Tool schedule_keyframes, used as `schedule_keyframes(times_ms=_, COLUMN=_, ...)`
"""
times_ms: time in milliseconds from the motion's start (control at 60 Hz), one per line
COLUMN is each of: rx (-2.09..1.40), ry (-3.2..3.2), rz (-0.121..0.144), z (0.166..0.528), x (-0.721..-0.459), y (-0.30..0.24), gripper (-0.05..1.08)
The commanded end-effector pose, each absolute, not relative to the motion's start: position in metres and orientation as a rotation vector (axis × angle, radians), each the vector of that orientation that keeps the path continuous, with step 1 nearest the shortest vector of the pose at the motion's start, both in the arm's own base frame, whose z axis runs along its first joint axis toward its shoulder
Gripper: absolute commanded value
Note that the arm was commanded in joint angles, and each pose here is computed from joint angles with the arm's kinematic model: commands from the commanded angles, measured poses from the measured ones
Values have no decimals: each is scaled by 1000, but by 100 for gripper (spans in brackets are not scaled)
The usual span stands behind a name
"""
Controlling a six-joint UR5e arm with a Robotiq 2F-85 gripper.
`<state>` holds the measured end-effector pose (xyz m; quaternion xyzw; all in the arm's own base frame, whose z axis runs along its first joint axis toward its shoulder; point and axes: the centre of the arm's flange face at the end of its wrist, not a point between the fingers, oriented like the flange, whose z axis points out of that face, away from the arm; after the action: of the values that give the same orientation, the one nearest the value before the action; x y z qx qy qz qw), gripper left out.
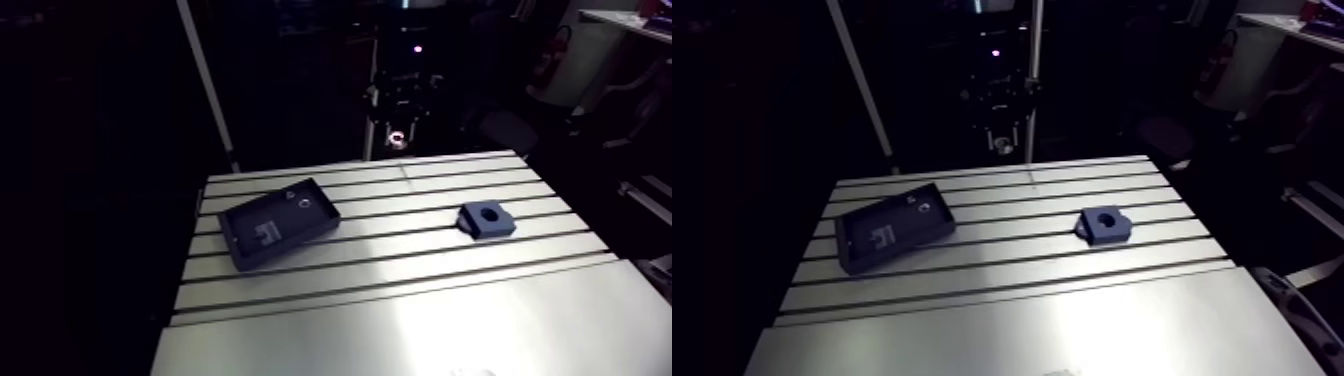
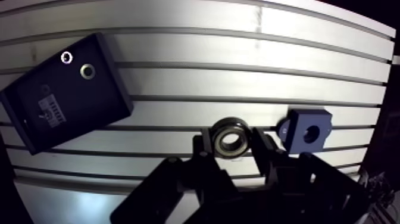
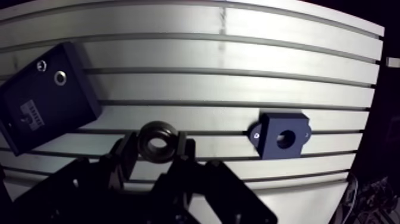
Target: Pick up the bearing and press it into the housing until flush.
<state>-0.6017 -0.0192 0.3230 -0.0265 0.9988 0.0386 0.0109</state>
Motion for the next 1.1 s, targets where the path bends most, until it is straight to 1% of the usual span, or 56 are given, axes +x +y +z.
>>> schedule_keyframes(times_ms=17, rx=37, ry=3080, rz=107, z=312, x=-571, y=70, gripper=61)
schedule_keyframes(times_ms=83, rx=41, ry=3075, rz=104, z=309, x=-569, y=76, gripper=62)
schedule_keyframes(times_ms=250, rx=67, ry=3082, rz=105, z=309, x=-566, y=88, gripper=62)
schedule_keyframes(times_ms=433, rx=84, ry=3072, rz=98, z=304, x=-560, y=103, gripper=62)
schedule_keyframes(times_ms=500, rx=99, ry=3076, rz=100, z=301, x=-558, y=110, gripper=62)
schedule_keyframes(times_ms=633, rx=105, ry=3093, rz=114, z=299, x=-556, y=122, gripper=62)
schedule_keyframes(times_ms=750, rx=127, ry=3095, rz=115, z=298, x=-553, y=132, gripper=62)
schedule_keyframes(times_ms=900, rx=142, ry=3083, rz=107, z=291, x=-550, y=137, gripper=63)
schedule_keyframes(times_ms=1017, rx=164, ry=3069, rz=95, z=283, x=-547, y=145, gripper=63)
schedule_keyframes(times_ms=1067, rx=172, ry=3070, rz=95, z=281, x=-545, y=150, gripper=63)
schedule_keyframes(times_ms=1100, rx=180, ry=3080, rz=102, z=279, x=-543, y=159, gripper=63)
